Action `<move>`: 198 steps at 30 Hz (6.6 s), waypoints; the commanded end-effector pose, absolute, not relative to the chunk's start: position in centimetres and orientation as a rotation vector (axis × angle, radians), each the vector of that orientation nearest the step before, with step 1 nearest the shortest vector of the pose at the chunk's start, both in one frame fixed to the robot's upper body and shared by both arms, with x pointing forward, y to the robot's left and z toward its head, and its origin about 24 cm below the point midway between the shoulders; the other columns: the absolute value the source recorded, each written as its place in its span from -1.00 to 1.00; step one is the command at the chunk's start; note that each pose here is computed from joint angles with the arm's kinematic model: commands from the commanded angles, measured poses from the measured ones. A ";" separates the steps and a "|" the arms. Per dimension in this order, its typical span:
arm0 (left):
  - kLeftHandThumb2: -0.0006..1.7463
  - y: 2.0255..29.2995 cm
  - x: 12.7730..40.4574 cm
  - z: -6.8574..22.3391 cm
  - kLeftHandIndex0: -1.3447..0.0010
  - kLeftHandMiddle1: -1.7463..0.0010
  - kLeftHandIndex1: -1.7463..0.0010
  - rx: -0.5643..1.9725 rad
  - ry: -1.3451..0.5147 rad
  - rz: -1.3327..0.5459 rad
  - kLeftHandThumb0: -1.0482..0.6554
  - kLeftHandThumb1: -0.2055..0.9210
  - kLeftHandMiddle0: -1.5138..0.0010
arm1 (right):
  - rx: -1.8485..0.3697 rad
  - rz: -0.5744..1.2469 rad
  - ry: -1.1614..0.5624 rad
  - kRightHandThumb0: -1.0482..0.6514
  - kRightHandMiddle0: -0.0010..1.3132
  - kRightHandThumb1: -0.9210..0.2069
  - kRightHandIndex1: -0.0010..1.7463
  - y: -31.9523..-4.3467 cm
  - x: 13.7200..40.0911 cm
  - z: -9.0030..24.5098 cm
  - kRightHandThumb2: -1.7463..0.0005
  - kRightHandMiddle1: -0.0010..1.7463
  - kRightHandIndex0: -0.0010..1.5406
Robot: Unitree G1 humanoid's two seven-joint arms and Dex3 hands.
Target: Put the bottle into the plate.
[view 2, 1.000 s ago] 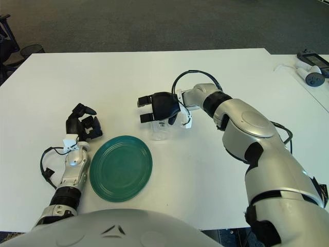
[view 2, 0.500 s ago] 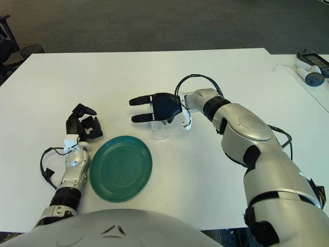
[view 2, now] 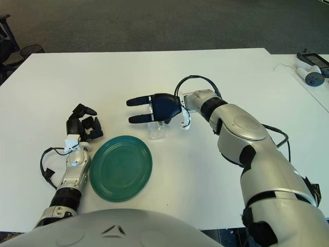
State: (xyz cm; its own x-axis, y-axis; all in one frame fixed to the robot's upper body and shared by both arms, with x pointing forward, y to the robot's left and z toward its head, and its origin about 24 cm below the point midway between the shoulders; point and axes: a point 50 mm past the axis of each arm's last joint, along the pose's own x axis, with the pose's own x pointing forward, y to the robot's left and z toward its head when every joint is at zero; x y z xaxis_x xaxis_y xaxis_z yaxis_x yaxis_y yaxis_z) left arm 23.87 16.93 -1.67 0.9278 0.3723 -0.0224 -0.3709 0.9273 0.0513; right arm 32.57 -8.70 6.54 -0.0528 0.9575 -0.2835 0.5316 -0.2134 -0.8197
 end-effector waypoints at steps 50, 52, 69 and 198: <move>0.81 16.4 20.7 -3.5 -0.18 -1.00 -1.00 0.044 0.167 0.384 -0.43 -0.46 -0.75 | -1.635 1.492 -1.391 -0.91 -1.00 -0.98 -1.00 -10.1 30.8 5.8 0.69 -1.00 -1.00; 0.81 16.4 20.6 -3.4 -0.18 -1.00 -1.00 0.045 0.167 0.385 -0.43 -0.46 -0.75 | -1.620 1.499 -1.384 -0.88 -1.00 -0.98 -1.00 -10.1 30.7 5.6 0.69 -1.00 -1.00; 0.85 16.3 20.2 -3.1 -0.21 -1.00 -1.00 0.029 0.157 0.391 -0.45 -0.51 -0.77 | -1.574 1.532 -1.364 -0.49 -1.00 -0.70 -0.99 -10.0 29.9 3.4 0.22 -0.93 -0.97; 0.89 16.3 19.0 -2.7 -0.25 -1.00 -1.00 0.016 0.164 0.401 -0.47 -0.55 -0.78 | -0.918 0.553 -1.448 0.23 0.02 0.75 0.92 -7.9 31.9 16.9 -0.98 1.00 0.19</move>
State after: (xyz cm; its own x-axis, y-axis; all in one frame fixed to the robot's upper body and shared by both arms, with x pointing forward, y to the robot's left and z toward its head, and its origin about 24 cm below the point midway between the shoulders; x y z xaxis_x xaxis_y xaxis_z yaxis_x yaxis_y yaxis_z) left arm 19.93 16.16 -1.08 0.9190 0.3889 -0.0651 -0.3884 0.9213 0.0214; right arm 32.65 -7.12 16.24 0.0934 0.8415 0.5321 0.2420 0.4992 -0.8320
